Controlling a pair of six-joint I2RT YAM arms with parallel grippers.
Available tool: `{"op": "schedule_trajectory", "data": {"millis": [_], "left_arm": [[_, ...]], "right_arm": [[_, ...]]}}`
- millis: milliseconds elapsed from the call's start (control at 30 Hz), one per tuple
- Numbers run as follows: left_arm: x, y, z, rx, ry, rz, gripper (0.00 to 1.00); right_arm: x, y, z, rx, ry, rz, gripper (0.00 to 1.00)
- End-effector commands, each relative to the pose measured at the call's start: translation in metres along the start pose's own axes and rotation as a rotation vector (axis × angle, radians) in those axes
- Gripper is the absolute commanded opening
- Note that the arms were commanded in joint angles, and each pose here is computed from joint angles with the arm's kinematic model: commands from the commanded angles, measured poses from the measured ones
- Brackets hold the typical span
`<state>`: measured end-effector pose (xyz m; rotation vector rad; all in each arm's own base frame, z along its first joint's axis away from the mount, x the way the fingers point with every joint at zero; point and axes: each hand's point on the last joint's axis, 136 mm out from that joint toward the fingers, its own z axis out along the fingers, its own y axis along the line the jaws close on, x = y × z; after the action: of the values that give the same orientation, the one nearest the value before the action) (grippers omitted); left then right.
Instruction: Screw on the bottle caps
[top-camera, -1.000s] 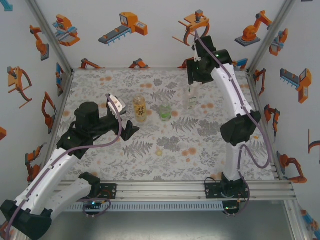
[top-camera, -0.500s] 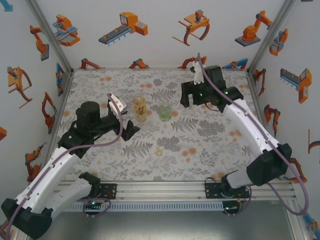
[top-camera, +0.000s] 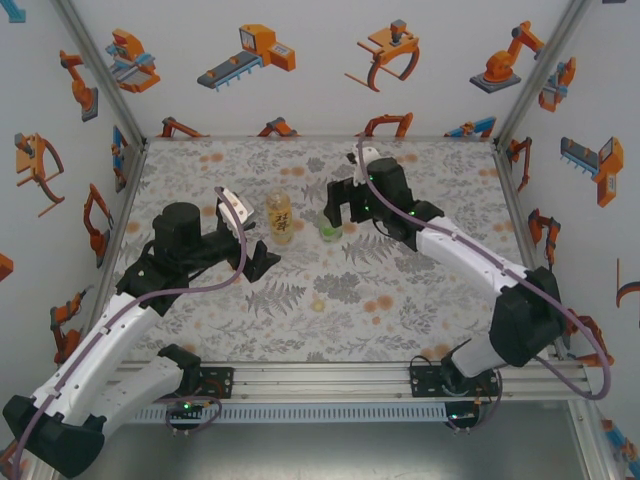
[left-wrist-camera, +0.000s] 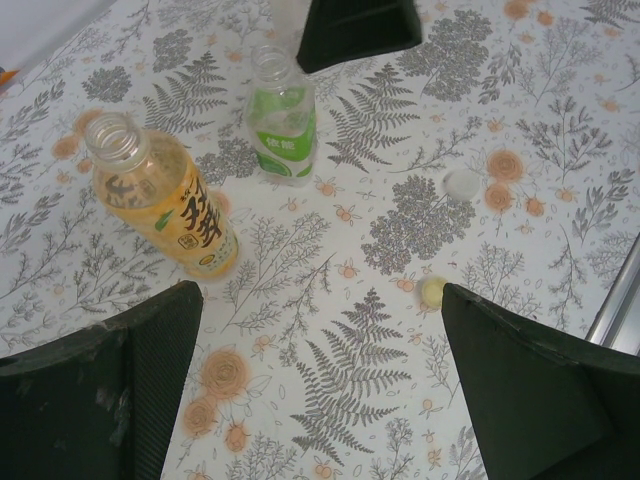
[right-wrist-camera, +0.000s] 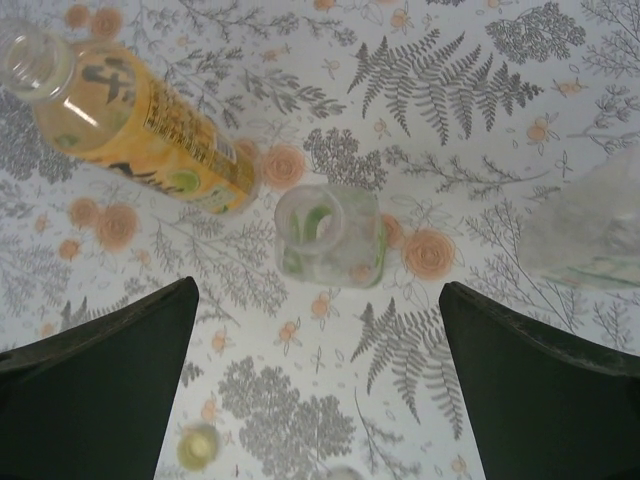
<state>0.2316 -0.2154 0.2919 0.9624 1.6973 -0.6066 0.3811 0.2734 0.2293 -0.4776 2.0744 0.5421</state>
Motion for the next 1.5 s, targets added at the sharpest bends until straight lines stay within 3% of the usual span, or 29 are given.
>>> {"op": "schedule_trajectory", "data": {"millis": [0, 433, 600, 733, 1167, 1467], "left_arm": [[-0.009, -0.002, -0.004, 0.012, -0.034, 0.023, 0.97], [-0.01, -0.004, -0.006, 0.016, -0.039, 0.028, 0.97], [-0.011, -0.005, -0.006, 0.017, -0.041, 0.03, 0.97], [-0.011, -0.005, -0.006, 0.016, -0.039, 0.03, 0.97], [-0.013, -0.01, -0.004, 0.05, -0.058, 0.025, 0.97], [-0.025, -0.014, 0.001, 0.078, -0.103, 0.002, 0.96]], "right_arm": [[-0.007, 0.0, 0.021, 0.029, -0.068, 0.02, 0.96], [0.04, -0.004, 0.078, -0.002, -0.02, 0.029, 0.9], [0.052, -0.004, 0.088, -0.008, 0.007, 0.023, 0.84], [0.055, -0.004, 0.089, -0.012, 0.02, 0.011, 0.72], [0.041, -0.004, 0.064, 0.013, 0.008, -0.016, 0.51], [0.012, 0.009, 0.007, -0.018, 0.007, -0.083, 0.38]]}}
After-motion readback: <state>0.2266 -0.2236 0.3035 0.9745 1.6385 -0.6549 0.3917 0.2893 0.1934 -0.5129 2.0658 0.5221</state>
